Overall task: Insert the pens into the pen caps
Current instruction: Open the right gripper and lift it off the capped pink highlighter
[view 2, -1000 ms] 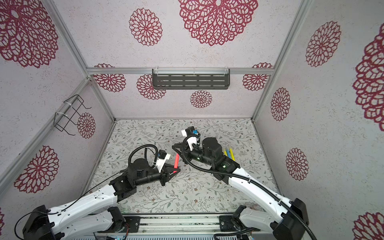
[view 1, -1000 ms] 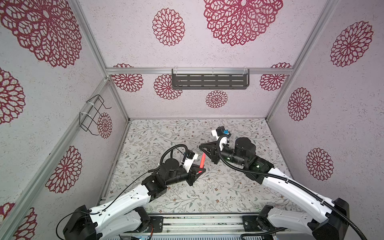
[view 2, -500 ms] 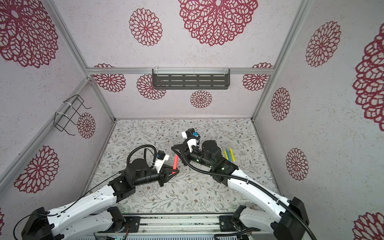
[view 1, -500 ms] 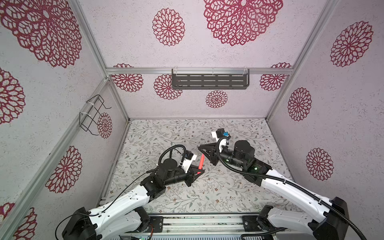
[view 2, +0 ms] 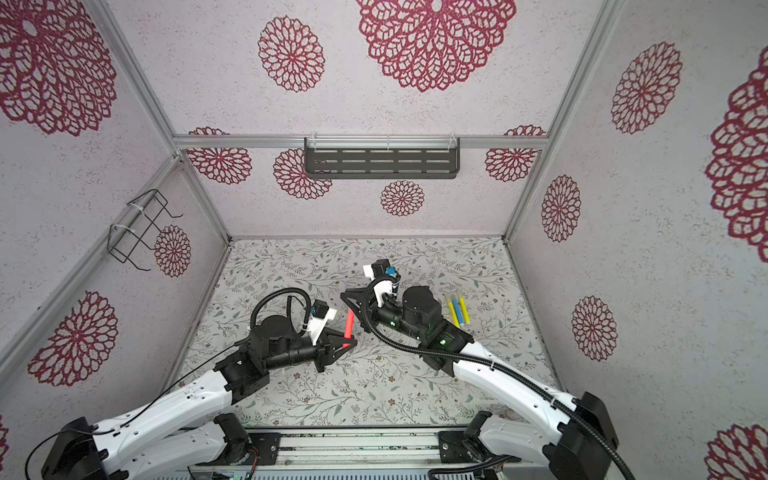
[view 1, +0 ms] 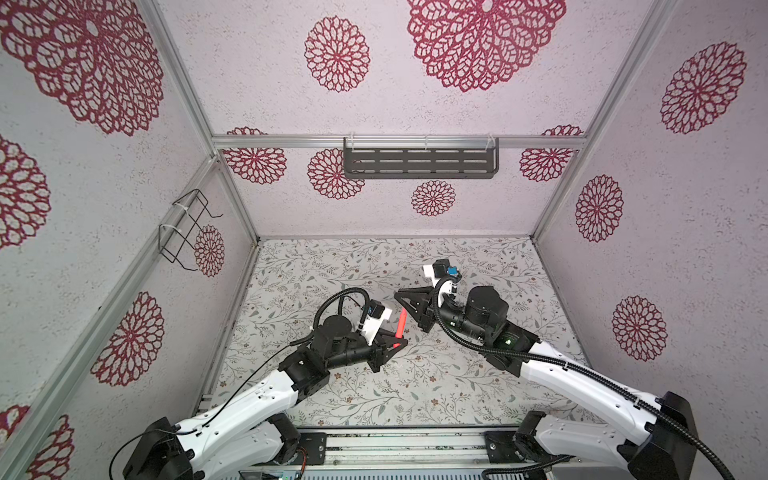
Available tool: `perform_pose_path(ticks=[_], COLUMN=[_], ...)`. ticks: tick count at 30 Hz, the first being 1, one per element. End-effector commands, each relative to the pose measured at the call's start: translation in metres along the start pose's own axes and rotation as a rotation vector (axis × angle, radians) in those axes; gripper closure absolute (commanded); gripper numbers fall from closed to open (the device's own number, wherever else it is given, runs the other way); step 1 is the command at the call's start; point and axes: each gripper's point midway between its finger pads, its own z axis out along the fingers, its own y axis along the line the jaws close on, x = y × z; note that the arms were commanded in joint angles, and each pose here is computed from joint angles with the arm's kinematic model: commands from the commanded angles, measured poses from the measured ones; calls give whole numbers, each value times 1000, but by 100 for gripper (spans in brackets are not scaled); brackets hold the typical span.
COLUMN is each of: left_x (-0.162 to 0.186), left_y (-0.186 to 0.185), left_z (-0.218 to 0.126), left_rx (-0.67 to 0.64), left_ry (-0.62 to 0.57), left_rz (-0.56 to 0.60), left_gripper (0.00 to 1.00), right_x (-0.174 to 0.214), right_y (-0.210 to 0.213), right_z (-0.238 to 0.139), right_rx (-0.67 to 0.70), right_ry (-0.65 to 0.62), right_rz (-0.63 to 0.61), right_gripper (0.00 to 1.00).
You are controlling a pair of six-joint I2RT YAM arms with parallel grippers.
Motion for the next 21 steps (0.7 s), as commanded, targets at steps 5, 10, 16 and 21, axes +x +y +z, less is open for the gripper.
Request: perform_pose_path(ticks=[5, 10, 16, 21], left_x=[-131, -136, -139, -142], left_y=[-26, -21, -16, -14], left_z=[-48, -52, -56, -58], left_rx=[31, 24, 12, 9], left_ry=[-466, -479, -493, -500], left_rz=[115, 113, 112, 112], left_gripper=[100, 100, 100, 100], right_x=[141, 149, 155, 164], right_y=[17, 17, 17, 19], right_z=[-12, -14, -17, -17], right_rx=[-89, -73, -66, -65], right_ry=[477, 491, 487, 504], right_rz=[102, 100, 114, 119], right_gripper=[100, 100, 100, 100])
